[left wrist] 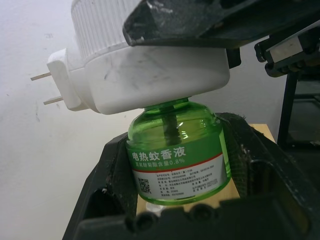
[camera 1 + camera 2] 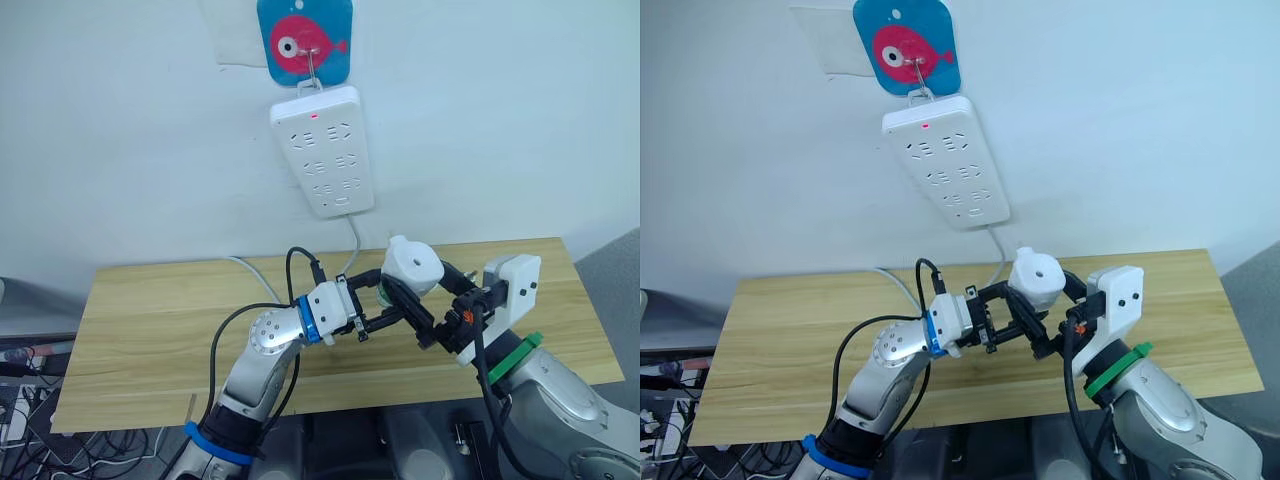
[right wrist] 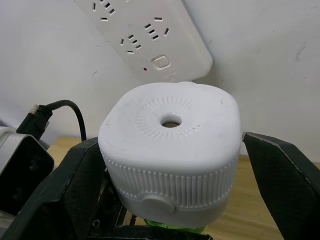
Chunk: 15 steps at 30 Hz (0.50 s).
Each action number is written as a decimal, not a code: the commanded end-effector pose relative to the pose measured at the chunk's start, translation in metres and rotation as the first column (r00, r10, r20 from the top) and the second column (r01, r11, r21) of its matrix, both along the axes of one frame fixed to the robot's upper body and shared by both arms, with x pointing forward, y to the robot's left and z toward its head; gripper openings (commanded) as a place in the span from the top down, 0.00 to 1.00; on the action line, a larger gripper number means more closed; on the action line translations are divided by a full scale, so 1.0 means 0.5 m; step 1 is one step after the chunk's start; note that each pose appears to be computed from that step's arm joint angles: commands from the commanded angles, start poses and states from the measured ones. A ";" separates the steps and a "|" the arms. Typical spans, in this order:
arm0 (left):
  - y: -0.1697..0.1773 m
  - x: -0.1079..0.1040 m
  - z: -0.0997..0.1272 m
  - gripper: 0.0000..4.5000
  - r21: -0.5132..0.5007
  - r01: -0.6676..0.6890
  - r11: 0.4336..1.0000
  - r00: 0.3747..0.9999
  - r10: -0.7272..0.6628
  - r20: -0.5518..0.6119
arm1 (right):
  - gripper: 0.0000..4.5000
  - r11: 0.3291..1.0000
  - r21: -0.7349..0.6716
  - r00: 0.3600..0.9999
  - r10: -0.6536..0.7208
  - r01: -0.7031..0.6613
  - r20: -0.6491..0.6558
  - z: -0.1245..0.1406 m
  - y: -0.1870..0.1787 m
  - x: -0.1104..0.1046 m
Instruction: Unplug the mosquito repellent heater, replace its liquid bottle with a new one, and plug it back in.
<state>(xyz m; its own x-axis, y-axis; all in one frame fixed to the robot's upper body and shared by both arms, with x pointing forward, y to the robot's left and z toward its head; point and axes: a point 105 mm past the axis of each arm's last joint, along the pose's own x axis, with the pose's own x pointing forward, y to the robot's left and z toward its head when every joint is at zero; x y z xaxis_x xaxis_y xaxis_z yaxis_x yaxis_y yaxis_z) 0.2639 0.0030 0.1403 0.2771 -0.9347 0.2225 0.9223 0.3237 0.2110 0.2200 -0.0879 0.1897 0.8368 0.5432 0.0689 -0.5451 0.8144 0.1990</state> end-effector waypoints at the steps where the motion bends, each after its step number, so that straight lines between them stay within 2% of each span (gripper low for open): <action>1: -0.009 -0.019 0.027 0.49 -0.045 0.033 0.998 0.999 -0.031 0.036 | 0.09 1.000 0.011 0.999 0.010 -0.010 0.032 0.012 0.006 -0.011; 4: -0.010 -0.017 0.029 0.49 -0.055 0.025 0.998 0.999 -0.024 0.029 | 0.30 1.000 0.016 0.999 0.006 -0.007 0.034 0.013 0.006 -0.011; 11: -0.015 -0.019 0.022 0.49 -0.038 0.031 0.999 0.999 -0.030 0.027 | 0.31 1.000 0.012 0.999 -0.009 0.009 0.046 0.014 0.001 -0.003; 13: -0.011 -0.017 0.016 0.33 -0.026 0.036 0.999 0.999 -0.035 0.003 | 0.31 1.000 -0.004 0.998 -0.013 0.013 0.063 0.016 -0.004 0.005; 15: -0.001 -0.015 0.012 0.20 -0.010 0.039 0.999 0.999 -0.039 -0.013 | 0.31 0.999 -0.023 0.996 -0.021 0.023 0.082 0.018 -0.011 0.015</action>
<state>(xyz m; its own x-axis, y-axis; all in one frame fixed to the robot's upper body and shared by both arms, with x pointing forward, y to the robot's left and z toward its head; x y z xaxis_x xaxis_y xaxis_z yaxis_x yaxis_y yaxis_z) 0.2635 0.0022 0.1357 0.2772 -0.9401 0.1987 0.9328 0.3129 0.1791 0.2267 -0.0889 0.1879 0.8397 0.5377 0.0760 -0.5423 0.8227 0.1705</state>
